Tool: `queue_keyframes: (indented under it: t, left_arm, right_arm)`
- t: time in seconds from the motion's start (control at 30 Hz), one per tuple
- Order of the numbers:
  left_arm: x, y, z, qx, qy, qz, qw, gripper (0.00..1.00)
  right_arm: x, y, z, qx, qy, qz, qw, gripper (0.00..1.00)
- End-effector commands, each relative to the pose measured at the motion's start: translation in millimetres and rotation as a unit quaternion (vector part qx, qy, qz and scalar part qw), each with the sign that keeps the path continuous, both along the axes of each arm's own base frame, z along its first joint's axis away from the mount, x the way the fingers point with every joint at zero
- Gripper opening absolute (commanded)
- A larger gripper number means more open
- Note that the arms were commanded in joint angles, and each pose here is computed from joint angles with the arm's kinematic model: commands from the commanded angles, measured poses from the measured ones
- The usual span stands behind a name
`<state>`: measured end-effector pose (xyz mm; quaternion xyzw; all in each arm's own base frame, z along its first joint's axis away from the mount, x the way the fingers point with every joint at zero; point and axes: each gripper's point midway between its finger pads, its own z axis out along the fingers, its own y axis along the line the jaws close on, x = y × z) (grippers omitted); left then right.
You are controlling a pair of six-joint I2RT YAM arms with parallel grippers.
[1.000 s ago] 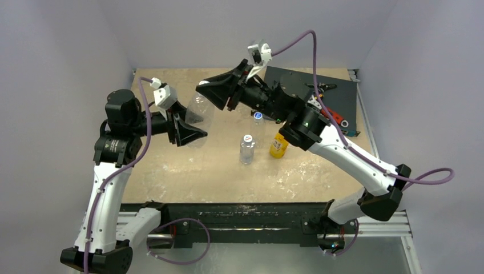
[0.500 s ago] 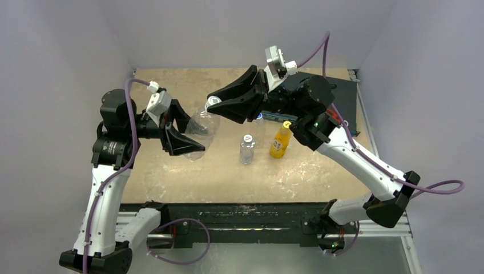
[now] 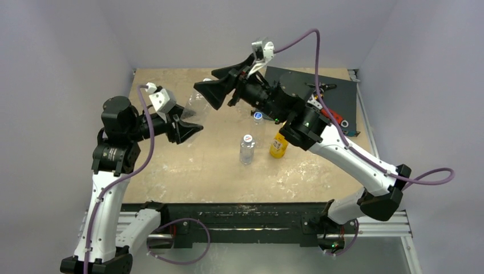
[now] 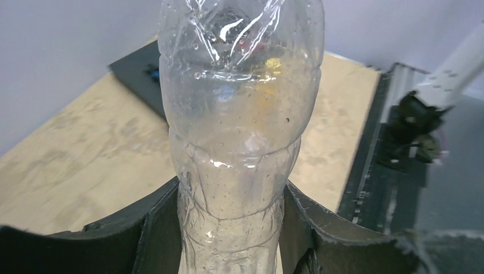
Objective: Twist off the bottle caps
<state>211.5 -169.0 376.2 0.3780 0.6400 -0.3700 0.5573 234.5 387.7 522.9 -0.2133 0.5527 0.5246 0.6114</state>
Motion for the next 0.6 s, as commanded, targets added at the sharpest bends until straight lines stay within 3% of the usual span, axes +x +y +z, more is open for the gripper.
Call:
queue_keyframes:
  t: [0.0,0.3,0.57]
  left_arm:
    - [38.1,35.1,-1.4,0.052,-0.084,0.139,0.985,0.03]
    - [40.2,42.1,-9.9,0.067,-0.096,0.157,0.981,0.04]
    - [37.1,40.2,-8.5,0.063,-0.095,0.151,0.982,0.04]
  right_arm:
    - [29.0,-8.1,6.1,0.008,0.073,-0.143,0.987,0.8]
    - [40.6,15.7,-10.9,-0.018,0.105,-0.171,0.98,0.66]
    - [39.4,13.3,-6.0,0.007,0.106,-0.17,0.98,0.53]
